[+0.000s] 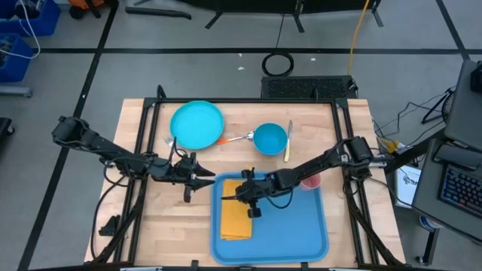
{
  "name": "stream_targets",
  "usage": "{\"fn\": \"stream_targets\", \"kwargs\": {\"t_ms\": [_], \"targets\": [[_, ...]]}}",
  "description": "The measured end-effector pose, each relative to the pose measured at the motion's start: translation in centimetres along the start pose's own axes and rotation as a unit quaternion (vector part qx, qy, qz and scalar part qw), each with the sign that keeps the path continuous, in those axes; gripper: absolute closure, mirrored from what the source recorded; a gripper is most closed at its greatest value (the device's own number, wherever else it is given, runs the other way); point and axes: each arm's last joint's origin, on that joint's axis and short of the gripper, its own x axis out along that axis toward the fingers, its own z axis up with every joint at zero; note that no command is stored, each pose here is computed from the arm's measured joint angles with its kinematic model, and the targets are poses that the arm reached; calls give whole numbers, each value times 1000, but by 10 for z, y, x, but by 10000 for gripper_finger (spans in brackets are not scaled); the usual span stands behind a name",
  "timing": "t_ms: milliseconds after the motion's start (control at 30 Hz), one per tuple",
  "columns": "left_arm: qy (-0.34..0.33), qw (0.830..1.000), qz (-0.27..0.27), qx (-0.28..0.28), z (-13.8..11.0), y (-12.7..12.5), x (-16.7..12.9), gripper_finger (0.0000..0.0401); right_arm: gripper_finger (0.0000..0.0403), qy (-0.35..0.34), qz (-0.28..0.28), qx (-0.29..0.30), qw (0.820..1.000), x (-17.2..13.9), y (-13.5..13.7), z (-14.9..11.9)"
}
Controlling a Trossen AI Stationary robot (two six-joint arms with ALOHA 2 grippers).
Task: Set up tray
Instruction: Put the orange napkin on the left of the blue serving tray
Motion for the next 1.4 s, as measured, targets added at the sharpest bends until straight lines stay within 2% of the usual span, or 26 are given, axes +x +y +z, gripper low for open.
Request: {"fn": "stream_targets", "kwargs": {"t_ms": [767, 1067, 1400], "targets": [[2, 1000, 2, 0, 0, 0, 0, 258, 403, 42, 51, 39, 997, 7, -3, -11], [5, 1000, 3, 2, -1, 0, 0, 258, 403, 21, 119, 47, 992, 25, -2, -14], [6, 1000, 3, 4, -1, 0, 0, 258, 403, 18, 132, 46, 990, 24, -3, -13]]}}
